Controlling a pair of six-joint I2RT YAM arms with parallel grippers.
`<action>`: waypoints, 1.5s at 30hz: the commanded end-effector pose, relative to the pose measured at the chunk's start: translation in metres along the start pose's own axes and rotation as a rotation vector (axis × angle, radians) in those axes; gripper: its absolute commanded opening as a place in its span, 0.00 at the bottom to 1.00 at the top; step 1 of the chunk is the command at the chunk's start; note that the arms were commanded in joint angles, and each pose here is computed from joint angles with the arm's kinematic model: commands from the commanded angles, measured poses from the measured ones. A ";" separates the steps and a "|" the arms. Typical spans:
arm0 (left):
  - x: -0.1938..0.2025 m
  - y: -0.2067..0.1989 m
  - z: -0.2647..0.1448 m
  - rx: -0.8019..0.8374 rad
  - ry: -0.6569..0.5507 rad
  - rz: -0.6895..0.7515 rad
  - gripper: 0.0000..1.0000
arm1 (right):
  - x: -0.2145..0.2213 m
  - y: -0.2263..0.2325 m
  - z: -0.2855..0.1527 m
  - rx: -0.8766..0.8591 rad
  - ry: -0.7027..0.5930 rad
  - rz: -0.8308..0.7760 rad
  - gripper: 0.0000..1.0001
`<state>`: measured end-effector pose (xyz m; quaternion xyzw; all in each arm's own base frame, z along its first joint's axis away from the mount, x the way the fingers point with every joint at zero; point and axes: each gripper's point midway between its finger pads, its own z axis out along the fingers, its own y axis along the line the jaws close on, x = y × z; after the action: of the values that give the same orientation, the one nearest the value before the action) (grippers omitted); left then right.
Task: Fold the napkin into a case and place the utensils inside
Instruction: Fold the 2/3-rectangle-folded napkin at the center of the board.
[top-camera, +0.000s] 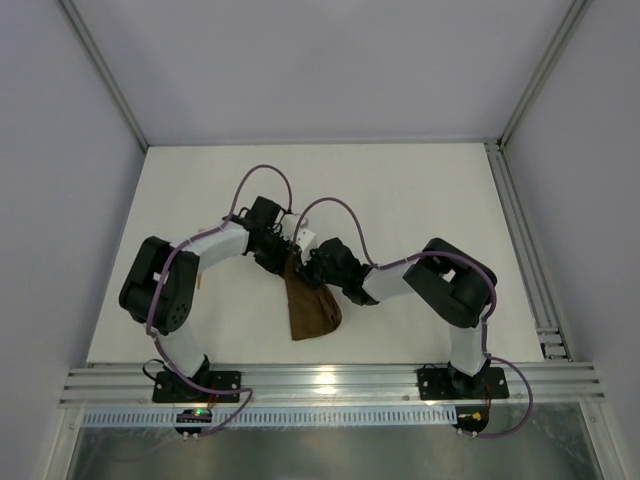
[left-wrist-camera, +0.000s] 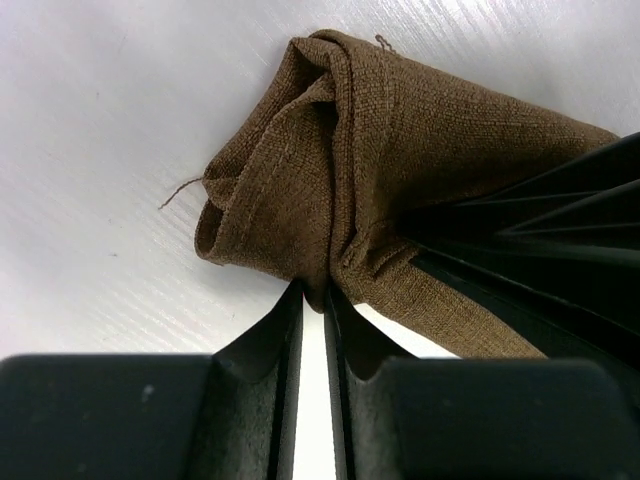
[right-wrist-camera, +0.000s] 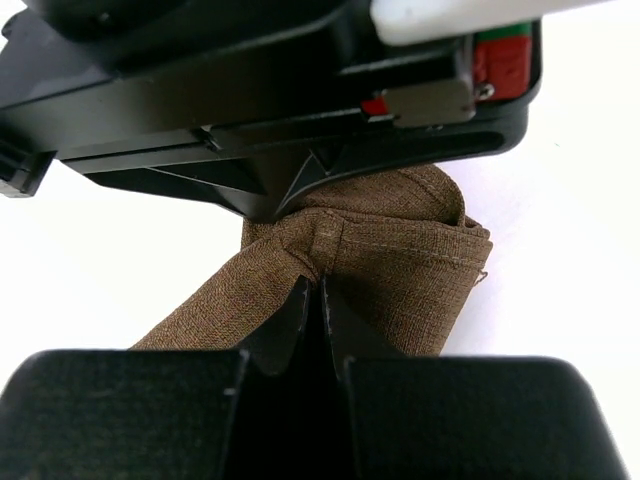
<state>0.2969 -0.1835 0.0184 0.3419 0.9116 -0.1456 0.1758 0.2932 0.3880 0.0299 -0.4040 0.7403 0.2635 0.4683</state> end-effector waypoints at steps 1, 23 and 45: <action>-0.024 0.005 -0.005 -0.027 -0.081 0.014 0.14 | -0.020 0.002 -0.006 -0.009 -0.047 0.001 0.03; -0.044 -0.029 -0.012 0.134 -0.205 -0.029 0.00 | -0.061 -0.002 0.003 0.032 -0.076 0.168 0.03; -0.049 -0.016 -0.026 0.166 -0.242 -0.075 0.00 | -0.007 -0.028 0.020 0.202 0.024 0.417 0.03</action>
<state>0.3134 -0.1976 0.0504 0.2857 0.8990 -0.2260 0.2431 0.3260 0.3999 0.0288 -0.2124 0.8287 0.2865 0.4314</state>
